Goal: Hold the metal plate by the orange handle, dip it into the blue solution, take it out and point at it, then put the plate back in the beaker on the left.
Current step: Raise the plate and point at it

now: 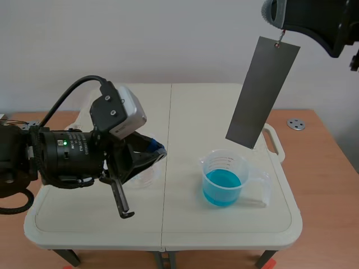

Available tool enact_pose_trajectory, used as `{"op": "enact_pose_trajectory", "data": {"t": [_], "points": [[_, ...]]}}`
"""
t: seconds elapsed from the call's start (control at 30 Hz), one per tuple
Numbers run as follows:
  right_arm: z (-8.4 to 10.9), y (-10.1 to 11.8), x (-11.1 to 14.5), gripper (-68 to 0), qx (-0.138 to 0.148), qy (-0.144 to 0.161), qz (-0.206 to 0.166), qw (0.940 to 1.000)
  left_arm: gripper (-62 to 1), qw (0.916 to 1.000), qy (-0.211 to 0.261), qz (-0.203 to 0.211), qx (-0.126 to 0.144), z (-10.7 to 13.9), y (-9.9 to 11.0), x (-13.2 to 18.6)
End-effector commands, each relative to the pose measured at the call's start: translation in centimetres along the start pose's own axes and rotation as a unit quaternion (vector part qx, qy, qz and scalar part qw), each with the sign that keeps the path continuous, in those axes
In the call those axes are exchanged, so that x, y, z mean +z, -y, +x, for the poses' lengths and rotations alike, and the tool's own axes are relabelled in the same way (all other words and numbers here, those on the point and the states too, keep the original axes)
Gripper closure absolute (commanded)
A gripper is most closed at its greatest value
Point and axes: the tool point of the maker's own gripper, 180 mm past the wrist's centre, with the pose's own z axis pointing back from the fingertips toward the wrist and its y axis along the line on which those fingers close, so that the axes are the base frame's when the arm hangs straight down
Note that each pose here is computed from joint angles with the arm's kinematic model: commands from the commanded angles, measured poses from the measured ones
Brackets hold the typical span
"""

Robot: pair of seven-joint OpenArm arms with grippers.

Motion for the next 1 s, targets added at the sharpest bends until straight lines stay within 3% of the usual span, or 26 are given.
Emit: {"op": "enact_pose_trajectory", "data": {"t": [0.0, 0.53, 0.97], "points": [[1.1, -0.4, 0.1, -1.1, 0.008, 0.020, 0.009, 0.9997, -4.9, 0.9997, 0.025, 0.004, 0.002, 1.5, -0.4, -0.7], [1.1, -0.4, 0.1, -1.1, 0.008, 0.020, 0.009, 0.9997, -4.9, 0.9991, 0.032, -0.026, -0.009, 3.2, -0.7, -5.0], [1.1, -0.4, 0.1, -1.1, 0.008, 0.020, 0.009, 0.9997, -4.9, 0.9965, 0.045, -0.068, -0.019, 4.4, 0.6, -5.4]]}}
